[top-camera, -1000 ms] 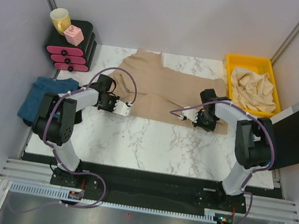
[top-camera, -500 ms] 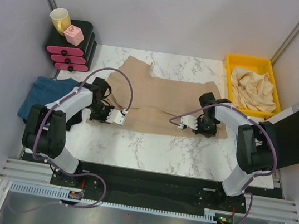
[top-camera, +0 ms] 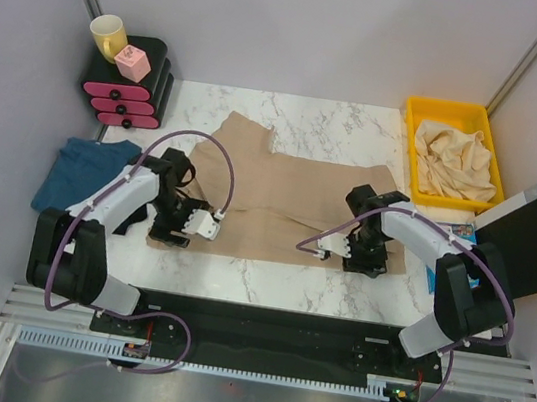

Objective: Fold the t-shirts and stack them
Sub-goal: Fold the tshirt

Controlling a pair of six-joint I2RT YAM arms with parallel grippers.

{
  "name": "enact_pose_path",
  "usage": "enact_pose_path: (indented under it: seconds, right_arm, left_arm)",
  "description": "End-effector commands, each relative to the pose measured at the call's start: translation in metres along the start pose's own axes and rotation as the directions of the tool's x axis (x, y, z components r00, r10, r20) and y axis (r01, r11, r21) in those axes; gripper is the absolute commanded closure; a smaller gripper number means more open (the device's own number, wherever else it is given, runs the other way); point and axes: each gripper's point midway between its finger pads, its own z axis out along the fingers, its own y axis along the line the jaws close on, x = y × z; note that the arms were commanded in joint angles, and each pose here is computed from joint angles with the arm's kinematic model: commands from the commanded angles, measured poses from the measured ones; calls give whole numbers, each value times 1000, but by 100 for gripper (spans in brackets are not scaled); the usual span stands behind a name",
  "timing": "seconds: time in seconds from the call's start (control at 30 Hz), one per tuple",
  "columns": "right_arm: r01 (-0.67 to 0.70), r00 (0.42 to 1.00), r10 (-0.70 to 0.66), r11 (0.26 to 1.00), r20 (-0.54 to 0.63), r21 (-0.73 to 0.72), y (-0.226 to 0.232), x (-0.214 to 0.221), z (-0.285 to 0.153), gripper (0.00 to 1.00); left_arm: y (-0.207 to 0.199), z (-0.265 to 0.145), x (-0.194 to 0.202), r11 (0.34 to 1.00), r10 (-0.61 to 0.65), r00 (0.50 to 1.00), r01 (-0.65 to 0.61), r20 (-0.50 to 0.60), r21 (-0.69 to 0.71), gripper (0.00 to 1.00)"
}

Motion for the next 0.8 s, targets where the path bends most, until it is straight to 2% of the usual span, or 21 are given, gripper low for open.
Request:
enact_pose_path:
  seconds: [0.0,0.13,0.2,0.4,0.77]
  right_arm:
    - [-19,1000,18,997,21,71,-4,-4,-26,46]
    - [-67,997,55,972,60,227,-38,-11,-56,48]
    - [-99,994,83,945,64,312,-57,-5,-63,52]
    - [-132,991,130,955,27,265,-61,15,-42,56]
    - [-147,989,149,960,13,237,-65,27,-9,55]
  left_arm:
    - [25,-35,-18,994,43,998,-39,38,-100,17]
    - [70,-78,-29,965,83,996,-72,34,-252,17]
    - [95,-86,-27,944,78,997,-69,14,-322,17]
    - [136,-80,-4,934,9,999,-20,-31,-357,20]
    - [158,-74,8,924,0,999,-18,-49,-381,21]
